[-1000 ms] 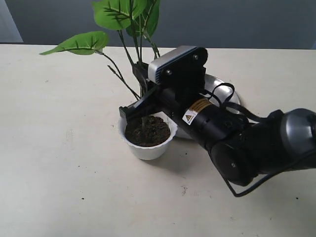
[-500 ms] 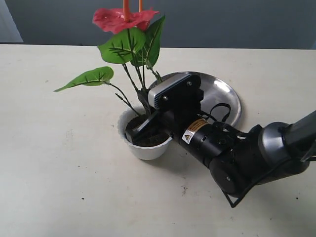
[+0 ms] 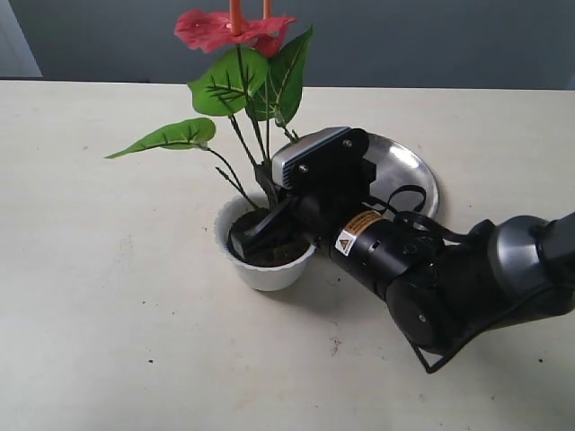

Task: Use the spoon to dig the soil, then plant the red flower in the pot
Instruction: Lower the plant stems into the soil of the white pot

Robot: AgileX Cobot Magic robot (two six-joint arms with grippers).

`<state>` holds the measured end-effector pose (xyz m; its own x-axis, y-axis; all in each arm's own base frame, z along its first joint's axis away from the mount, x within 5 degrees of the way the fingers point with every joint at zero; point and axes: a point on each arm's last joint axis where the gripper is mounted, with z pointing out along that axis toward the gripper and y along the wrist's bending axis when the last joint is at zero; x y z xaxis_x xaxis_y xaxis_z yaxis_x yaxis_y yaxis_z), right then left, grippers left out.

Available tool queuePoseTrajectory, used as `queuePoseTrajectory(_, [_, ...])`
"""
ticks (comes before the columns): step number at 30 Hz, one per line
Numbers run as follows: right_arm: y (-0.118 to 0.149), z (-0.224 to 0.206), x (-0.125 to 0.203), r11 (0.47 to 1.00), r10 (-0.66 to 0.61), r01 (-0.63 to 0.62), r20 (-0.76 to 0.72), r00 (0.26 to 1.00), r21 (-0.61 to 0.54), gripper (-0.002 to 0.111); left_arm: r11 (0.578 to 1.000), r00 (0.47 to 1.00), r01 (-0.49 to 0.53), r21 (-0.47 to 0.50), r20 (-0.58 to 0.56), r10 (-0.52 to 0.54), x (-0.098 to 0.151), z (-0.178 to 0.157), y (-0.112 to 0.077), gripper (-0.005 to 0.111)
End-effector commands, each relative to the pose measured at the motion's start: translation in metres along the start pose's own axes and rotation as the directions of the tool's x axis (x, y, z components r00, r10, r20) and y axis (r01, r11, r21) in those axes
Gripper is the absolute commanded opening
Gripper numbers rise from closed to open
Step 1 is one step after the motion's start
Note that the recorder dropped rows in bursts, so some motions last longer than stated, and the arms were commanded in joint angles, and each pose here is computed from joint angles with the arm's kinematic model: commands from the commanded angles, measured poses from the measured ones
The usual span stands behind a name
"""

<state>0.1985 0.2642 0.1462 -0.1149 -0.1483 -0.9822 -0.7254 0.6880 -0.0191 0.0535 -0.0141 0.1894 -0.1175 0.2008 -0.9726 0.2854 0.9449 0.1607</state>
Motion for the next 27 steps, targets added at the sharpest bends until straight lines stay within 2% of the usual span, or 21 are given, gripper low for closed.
queuePoseTrajectory(1, [-0.001,-0.002,0.005,1.000,0.022,-0.022,-0.062,0.998,0.006,0.000,1.000,1.000,0.011,0.006,0.017,-0.011,-0.002,0.000,0.000,0.000])
queuePoseTrajectory(7, [-0.007,-0.003,0.008,0.996,0.072,-0.066,-0.083,0.994,0.066,0.000,1.000,1.000,0.011,0.006,0.017,-0.011,-0.002,0.000,0.000,0.000])
queuePoseTrajectory(14, [-0.005,-0.005,0.004,0.995,0.098,-0.094,-0.107,0.989,0.045,0.002,1.000,1.000,0.011,0.006,0.017,-0.011,-0.002,0.000,0.000,0.000])
queuePoseTrajectory(17, [-0.004,-0.007,0.001,0.995,0.100,-0.096,-0.117,0.988,0.039,0.014,1.000,1.000,0.011,0.006,0.017,-0.011,-0.002,0.000,0.000,0.000])
queuePoseTrajectory(19, [-0.004,-0.008,-0.001,0.995,0.097,-0.093,-0.131,0.987,0.036,0.026,1.000,1.000,0.011,0.006,0.017,-0.011,-0.002,0.000,0.000,0.000])
queuePoseTrajectory(22, [-0.003,-0.010,-0.003,1.000,0.026,-0.024,-0.149,0.989,0.016,0.041,1.000,1.000,0.011,0.006,0.017,-0.011,-0.002,0.000,0.000,0.000])
queuePoseTrajectory(24, [-0.002,-0.011,-0.004,1.000,0.002,-0.001,-0.156,0.988,0.002,0.046,1.000,1.000,0.011,0.006,0.017,-0.011,-0.002,0.000,0.000,0.000])
queuePoseTrajectory(27, [-0.002,-0.013,-0.008,1.000,-0.002,0.001,-0.159,0.987,-0.006,0.047,1.000,1.000,0.011,0.006,0.017,-0.011,-0.002,0.000,0.000,0.000])
